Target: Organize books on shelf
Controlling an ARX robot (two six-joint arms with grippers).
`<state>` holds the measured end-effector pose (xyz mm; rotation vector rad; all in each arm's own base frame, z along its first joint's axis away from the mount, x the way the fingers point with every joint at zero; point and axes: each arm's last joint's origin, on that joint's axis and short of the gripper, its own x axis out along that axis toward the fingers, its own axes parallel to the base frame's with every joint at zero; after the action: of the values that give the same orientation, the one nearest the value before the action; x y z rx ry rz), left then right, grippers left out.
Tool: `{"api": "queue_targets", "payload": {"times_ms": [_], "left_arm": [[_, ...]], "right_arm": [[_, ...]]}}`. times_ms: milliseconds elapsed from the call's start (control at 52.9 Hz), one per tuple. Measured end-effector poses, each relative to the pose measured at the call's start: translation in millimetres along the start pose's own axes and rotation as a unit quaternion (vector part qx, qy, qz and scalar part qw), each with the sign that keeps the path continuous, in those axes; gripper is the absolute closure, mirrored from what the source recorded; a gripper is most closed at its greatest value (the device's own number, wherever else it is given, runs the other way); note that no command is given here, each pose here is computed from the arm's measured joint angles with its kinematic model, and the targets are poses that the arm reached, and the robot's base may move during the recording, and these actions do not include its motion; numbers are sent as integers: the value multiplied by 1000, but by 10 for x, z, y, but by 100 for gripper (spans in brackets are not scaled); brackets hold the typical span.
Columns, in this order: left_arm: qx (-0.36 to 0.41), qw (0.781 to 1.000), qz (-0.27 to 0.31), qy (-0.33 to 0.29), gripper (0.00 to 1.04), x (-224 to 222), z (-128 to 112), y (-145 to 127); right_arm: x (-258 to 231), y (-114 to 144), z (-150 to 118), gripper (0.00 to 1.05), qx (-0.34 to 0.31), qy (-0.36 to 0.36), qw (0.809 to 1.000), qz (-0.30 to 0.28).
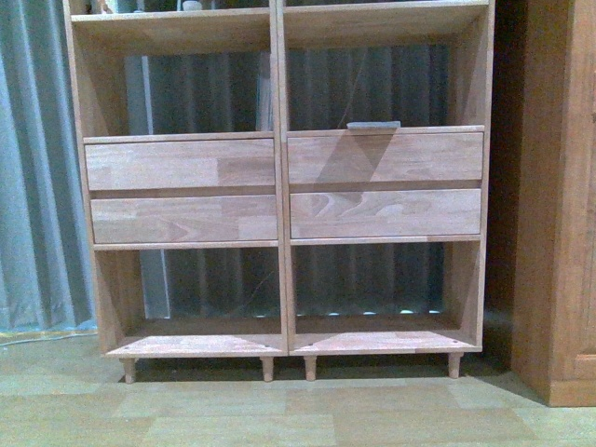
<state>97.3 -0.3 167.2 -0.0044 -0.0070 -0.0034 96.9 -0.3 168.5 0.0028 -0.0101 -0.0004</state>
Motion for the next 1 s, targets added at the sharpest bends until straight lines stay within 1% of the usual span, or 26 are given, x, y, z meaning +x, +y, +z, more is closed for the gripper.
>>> {"api": "queue_targets", "payload": {"times_ms": [1002], "left_arm": [[0,1000,0,0,7,0,0,0]], "right_arm": [[0,0,0,7,0,0,1000,0]]}}
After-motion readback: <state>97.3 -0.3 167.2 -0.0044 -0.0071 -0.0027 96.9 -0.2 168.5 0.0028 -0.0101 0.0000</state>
